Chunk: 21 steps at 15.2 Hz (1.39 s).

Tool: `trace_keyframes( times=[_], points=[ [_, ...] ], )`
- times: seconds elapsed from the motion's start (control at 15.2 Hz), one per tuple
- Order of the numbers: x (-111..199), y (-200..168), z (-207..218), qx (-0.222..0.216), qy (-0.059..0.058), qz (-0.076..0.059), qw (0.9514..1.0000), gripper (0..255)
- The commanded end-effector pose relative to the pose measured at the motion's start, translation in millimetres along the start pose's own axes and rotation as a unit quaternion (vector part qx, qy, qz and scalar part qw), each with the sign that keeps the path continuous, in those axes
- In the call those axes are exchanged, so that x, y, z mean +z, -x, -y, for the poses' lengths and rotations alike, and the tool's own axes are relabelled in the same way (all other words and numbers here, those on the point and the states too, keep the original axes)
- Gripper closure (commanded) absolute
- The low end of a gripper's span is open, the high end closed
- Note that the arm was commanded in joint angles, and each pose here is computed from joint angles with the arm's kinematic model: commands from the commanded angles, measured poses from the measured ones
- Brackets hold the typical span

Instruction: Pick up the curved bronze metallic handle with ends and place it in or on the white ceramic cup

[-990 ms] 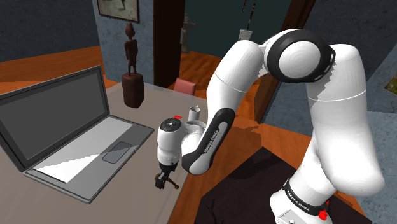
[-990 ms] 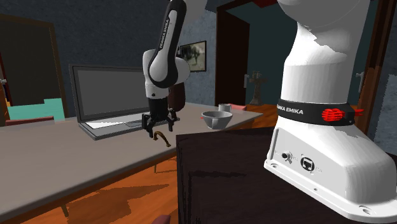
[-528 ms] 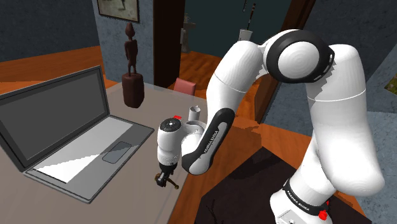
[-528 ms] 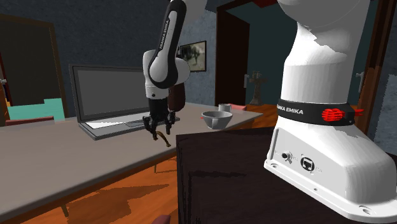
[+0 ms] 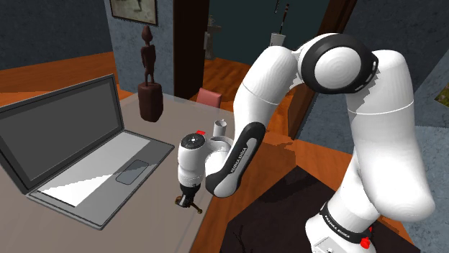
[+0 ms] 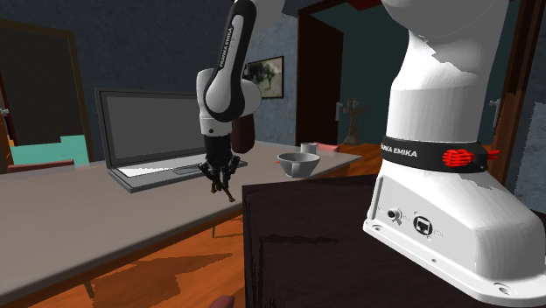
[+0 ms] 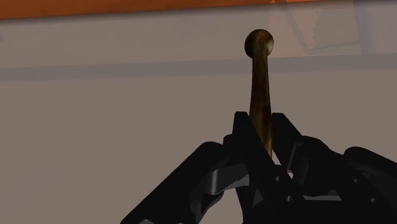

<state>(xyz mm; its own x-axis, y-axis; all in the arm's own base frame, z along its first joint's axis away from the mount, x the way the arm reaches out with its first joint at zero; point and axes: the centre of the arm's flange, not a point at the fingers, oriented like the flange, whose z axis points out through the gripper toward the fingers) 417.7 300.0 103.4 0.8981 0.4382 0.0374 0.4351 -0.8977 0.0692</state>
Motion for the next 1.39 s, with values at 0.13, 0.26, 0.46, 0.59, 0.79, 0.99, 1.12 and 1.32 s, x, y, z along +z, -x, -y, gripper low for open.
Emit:
trace_keyframes(
  times=[0.13, 0.26, 0.46, 0.59, 0.79, 0.99, 1.12, 1.32],
  points=[
    [-10.4, -0.5, -1.0, 0.000, 0.000, 0.000, 1.0000, 255],
    [-20.9, -0.9, -1.7, 0.000, 0.000, 0.000, 1.0000, 255],
    [-36.7, -1.5, -2.8, 0.000, 0.000, 0.000, 1.0000, 255],
    [-47.2, -1.8, -3.5, 0.000, 0.000, 0.000, 1.0000, 255],
    [-63.0, -2.4, -4.6, 0.000, 0.000, 0.000, 1.0000, 255],
    [-78.8, -3.0, -5.7, 0.000, 0.000, 0.000, 1.0000, 255],
    [-89.3, -3.4, -6.5, 0.000, 0.000, 0.000, 1.0000, 255],
    [-105.1, -4.0, -7.5, 0.000, 0.000, 0.000, 1.0000, 255]
  ],
)
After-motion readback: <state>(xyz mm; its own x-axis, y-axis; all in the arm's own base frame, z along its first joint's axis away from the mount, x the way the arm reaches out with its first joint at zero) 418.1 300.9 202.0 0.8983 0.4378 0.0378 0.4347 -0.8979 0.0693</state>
